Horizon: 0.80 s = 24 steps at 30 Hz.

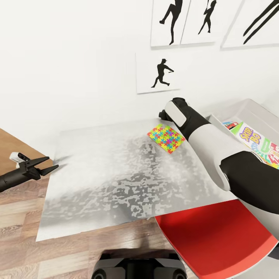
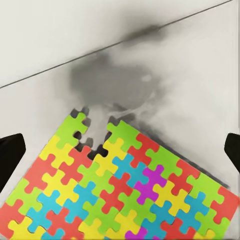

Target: Put all the toys in the child's room - the three board games (two on the bed and one on the table), the two jigsaw puzzles on the table, and the tennis ball on the table - inside the toy box on the table in the child's room.

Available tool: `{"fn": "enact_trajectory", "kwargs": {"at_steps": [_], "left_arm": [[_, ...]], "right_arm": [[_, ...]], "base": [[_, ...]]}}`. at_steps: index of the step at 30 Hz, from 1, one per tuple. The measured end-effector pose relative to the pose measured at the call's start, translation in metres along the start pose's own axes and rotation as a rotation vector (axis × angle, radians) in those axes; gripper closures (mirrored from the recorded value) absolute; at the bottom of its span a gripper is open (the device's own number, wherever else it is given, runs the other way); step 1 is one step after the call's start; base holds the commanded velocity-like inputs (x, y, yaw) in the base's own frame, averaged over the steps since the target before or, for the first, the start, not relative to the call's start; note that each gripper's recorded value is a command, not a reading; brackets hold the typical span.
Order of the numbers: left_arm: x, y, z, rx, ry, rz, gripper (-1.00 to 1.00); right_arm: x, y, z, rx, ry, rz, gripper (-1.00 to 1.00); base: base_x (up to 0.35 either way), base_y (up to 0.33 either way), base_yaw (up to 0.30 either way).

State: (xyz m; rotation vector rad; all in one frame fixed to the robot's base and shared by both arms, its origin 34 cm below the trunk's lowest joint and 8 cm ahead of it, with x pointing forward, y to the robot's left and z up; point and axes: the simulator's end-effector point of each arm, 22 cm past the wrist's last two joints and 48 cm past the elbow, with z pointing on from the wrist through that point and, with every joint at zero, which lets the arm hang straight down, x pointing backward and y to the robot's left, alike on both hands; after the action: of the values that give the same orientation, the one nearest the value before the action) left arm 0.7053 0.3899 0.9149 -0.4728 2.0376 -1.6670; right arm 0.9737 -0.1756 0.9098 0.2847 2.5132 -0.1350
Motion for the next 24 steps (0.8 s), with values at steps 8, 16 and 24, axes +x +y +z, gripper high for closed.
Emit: {"fn": "enact_trajectory", "kwargs": {"at_steps": [8, 16, 24], "left_arm": [[0.000, 0.000, 0.000, 0.000, 0.000, 0.000, -1.00], [-0.001, 0.000, -0.001, 0.000, -0.001, 0.001, -1.00], [-0.001, 0.000, -0.001, -0.001, -0.002, 0.002, -1.00]], "right_arm": [[0.016, -0.008, 0.009, 0.019, 0.037, -0.002, -1.00], [0.020, -0.008, 0.011, 0.017, 0.047, -0.003, -1.00], [0.021, -0.007, 0.011, 0.015, 0.051, -0.006, -1.00]], "base": [[0.000, 0.000, 0.000], [0.000, 0.000, 0.000], [0.000, 0.000, 0.000]]}}
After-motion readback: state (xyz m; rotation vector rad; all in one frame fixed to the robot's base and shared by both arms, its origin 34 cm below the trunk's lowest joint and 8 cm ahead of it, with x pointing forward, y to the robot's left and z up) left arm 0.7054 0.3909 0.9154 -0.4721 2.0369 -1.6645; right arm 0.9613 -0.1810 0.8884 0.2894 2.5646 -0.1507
